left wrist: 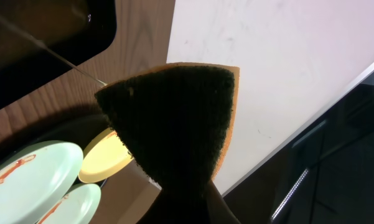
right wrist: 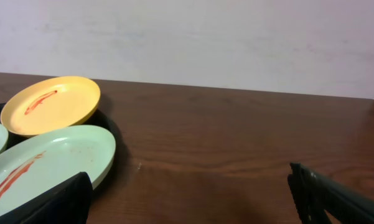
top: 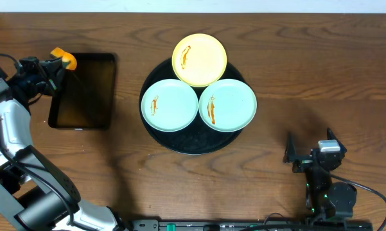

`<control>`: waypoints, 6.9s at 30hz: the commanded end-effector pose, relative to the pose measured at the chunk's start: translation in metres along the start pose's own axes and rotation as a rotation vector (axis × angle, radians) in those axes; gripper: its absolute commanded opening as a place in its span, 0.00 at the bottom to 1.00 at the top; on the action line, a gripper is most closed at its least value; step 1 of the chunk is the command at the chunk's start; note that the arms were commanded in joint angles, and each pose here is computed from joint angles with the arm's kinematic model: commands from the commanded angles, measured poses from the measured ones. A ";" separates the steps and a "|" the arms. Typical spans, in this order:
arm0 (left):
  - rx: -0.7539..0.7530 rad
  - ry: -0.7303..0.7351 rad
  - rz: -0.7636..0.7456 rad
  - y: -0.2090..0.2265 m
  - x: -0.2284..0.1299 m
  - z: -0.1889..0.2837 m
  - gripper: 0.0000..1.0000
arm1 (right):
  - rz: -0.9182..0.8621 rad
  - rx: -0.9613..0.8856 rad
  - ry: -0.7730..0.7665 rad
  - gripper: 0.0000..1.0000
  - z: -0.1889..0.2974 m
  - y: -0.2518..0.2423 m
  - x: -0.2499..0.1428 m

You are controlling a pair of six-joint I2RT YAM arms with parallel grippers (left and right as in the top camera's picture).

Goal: Clean dirty plates on tray and stack at the side

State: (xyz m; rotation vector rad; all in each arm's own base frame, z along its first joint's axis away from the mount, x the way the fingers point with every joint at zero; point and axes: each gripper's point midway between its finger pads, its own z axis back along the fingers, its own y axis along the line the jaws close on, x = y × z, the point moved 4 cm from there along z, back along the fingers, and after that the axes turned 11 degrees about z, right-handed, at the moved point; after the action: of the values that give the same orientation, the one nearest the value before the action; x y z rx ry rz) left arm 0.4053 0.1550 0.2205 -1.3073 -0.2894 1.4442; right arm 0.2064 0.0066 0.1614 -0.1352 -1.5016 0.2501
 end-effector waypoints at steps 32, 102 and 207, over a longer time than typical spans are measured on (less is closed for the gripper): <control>-0.029 0.016 -0.037 -0.016 -0.011 0.006 0.08 | 0.009 0.005 -0.001 0.99 0.000 0.002 0.000; 0.038 0.088 0.022 0.009 -0.009 -0.001 0.07 | 0.009 0.005 -0.001 0.99 0.000 0.002 0.000; 1.032 0.203 -1.185 0.239 -0.147 -0.148 0.08 | 0.027 -0.027 0.002 0.99 0.000 -0.003 0.000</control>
State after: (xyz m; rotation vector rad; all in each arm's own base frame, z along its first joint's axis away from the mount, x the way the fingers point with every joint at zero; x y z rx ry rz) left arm 0.3635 -0.1221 0.0677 -0.2737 -0.0893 0.2750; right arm 0.2064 0.0064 0.1615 -0.1379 -1.5017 0.2499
